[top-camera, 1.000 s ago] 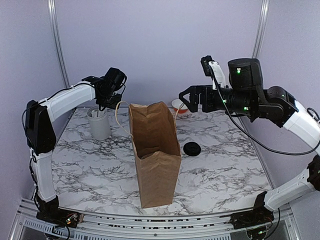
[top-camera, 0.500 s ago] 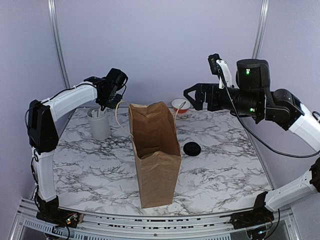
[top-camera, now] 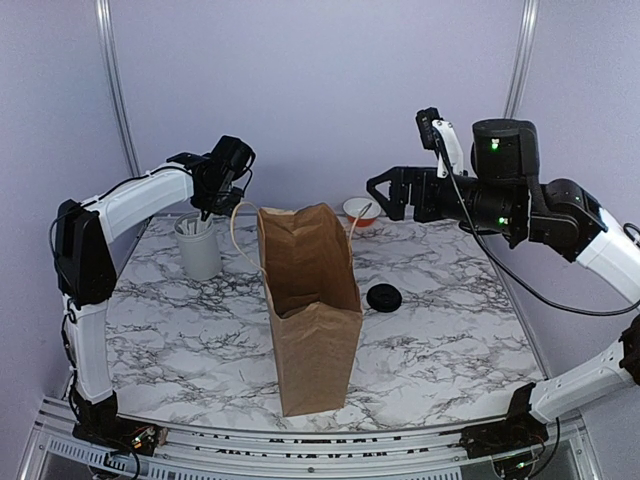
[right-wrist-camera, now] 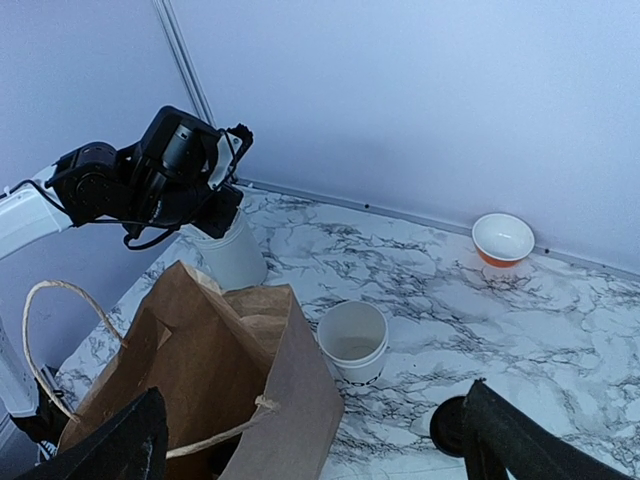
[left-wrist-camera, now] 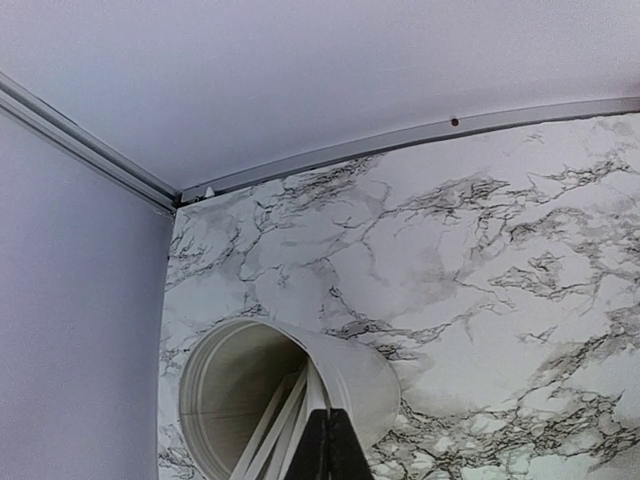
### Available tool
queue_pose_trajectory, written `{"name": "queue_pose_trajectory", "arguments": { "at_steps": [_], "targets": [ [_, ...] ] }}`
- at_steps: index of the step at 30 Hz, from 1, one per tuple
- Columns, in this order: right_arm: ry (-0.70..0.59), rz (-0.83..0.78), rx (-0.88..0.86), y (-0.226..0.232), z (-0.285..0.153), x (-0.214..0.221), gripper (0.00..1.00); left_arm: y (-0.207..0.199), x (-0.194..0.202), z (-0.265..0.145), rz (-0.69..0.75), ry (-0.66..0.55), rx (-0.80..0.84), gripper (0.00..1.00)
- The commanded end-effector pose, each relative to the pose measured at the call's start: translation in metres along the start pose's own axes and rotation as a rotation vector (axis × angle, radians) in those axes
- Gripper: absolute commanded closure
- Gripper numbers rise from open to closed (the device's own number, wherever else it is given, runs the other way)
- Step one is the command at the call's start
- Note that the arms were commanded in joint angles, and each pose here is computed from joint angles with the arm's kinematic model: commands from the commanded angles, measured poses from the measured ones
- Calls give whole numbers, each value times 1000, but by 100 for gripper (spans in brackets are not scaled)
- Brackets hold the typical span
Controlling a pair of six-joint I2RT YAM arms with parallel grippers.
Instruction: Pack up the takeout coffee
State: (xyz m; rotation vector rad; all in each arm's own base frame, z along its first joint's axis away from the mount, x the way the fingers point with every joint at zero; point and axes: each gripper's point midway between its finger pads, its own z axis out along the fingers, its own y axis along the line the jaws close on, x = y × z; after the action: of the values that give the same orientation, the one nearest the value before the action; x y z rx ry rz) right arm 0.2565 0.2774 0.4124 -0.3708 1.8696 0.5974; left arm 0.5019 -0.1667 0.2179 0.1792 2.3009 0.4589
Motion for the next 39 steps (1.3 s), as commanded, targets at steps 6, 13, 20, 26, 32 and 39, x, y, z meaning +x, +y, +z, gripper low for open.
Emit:
{"name": "queue_pose_trajectory", "arguments": {
  "at_steps": [6, 13, 20, 26, 32, 39],
  "targets": [
    [-53, 13, 3, -2, -4, -14, 1, 46, -39, -59, -68, -127, -19, 100],
    [-57, 6, 3, 0, -1, -16, 1, 66, -46, -92, -111, -170, 2, 100],
    [-67, -5, 20, -2, 1, -21, 1, 82, -52, -126, -151, -220, 34, 100],
    [-87, -4, 27, -3, -1, -26, 1, 100, -59, -156, -186, -277, 35, 100],
    [-110, -2, 31, -3, -1, -30, 1, 125, -71, -199, -255, -376, 44, 100],
    [-159, 21, 16, -2, -4, -37, 1, 145, -89, -264, -411, -556, 202, 100]
  ]
}}
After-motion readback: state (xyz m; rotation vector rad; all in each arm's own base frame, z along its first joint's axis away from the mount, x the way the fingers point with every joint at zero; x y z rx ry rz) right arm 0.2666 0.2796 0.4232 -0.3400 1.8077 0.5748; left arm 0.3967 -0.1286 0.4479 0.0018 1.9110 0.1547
